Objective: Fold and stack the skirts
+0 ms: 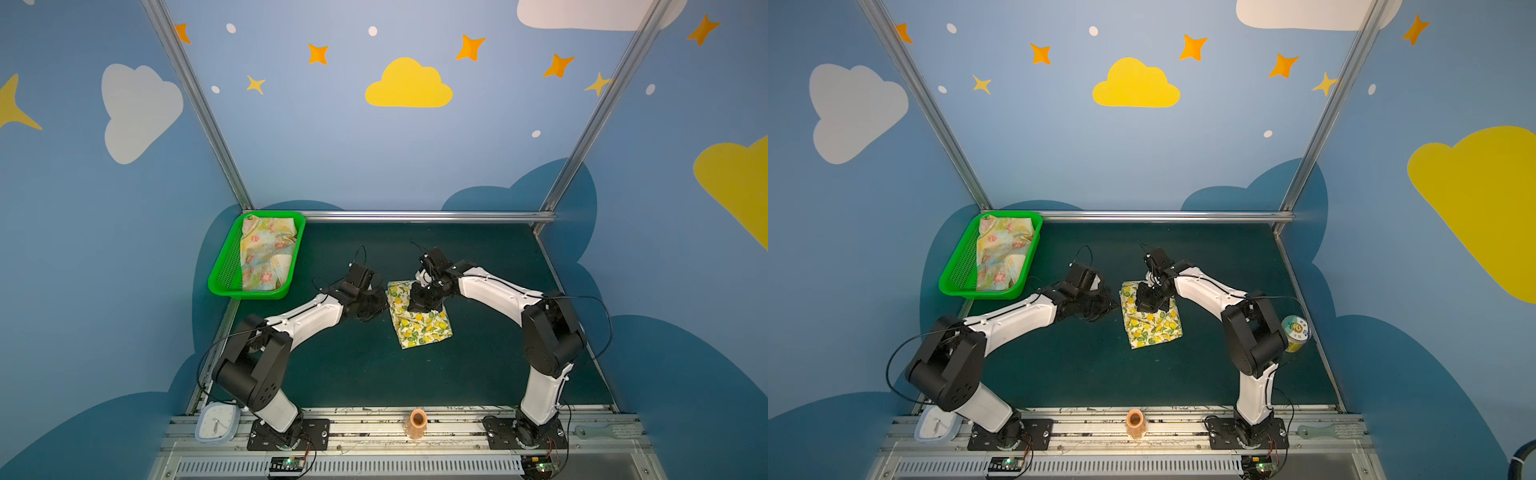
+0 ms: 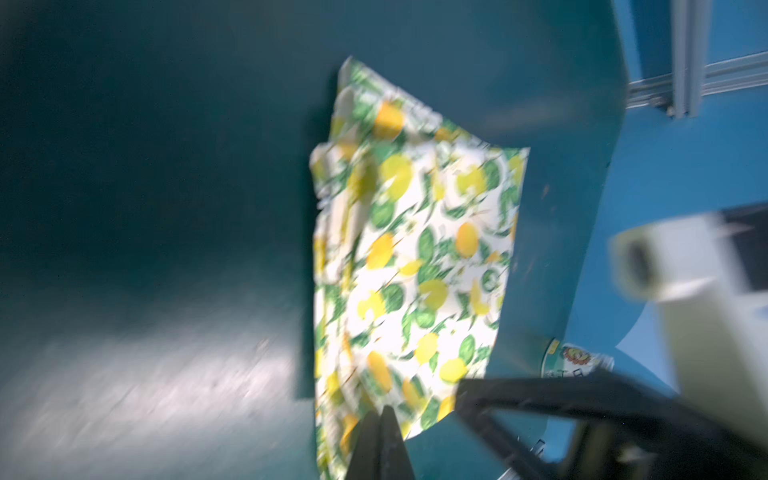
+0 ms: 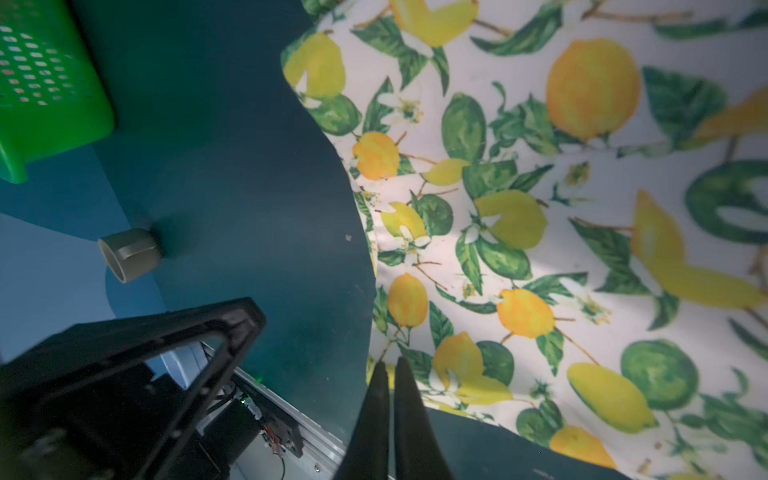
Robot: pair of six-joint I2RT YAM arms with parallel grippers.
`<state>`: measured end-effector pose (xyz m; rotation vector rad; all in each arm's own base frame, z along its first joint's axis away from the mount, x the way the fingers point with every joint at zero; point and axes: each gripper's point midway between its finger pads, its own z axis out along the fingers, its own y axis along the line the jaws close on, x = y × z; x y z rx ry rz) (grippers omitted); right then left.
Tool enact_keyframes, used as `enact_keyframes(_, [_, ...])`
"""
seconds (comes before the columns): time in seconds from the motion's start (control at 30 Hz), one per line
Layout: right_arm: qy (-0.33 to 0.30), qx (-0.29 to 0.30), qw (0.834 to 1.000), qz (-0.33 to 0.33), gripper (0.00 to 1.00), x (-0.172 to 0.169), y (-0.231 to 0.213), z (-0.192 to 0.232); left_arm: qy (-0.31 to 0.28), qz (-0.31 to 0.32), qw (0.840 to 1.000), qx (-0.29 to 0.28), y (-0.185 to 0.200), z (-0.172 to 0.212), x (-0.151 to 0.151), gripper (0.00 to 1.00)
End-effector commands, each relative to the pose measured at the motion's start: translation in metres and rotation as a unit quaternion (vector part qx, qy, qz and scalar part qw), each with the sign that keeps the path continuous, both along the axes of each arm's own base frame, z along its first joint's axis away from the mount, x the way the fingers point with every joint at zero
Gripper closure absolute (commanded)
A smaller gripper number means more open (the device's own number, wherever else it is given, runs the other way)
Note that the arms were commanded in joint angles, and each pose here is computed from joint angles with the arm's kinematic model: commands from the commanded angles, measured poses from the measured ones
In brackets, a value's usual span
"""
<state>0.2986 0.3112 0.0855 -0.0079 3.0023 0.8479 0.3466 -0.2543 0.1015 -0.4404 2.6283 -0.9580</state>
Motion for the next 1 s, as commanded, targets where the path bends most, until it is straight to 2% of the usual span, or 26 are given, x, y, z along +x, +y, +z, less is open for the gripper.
enact_keyframes(0.0, [0.002,0.002,1.0,0.028,1.0,-0.005,0.003,-0.014,-0.008,-0.017,1.0,0.016,-0.005,0.001,0.017,0.96])
enact_keyframes(0.2, [0.028,0.007,0.998,0.05,1.0,-0.012,0.009,-0.034,0.008,-0.027,1.0,0.01,-0.022,-0.015,0.05,0.96])
enact_keyframes(0.4, [0.048,0.01,0.997,0.06,1.0,-0.026,0.01,-0.051,0.036,-0.025,0.999,0.017,-0.027,-0.047,0.07,0.96])
enact_keyframes(0.67, [0.049,-0.012,0.996,0.073,1.0,-0.04,0.005,-0.062,0.062,-0.016,0.998,0.02,-0.023,-0.08,0.084,0.96])
enact_keyframes(0.97, [0.024,-0.001,0.996,0.089,1.0,-0.046,0.011,-0.04,0.058,-0.014,0.998,0.021,-0.021,-0.084,0.089,0.96])
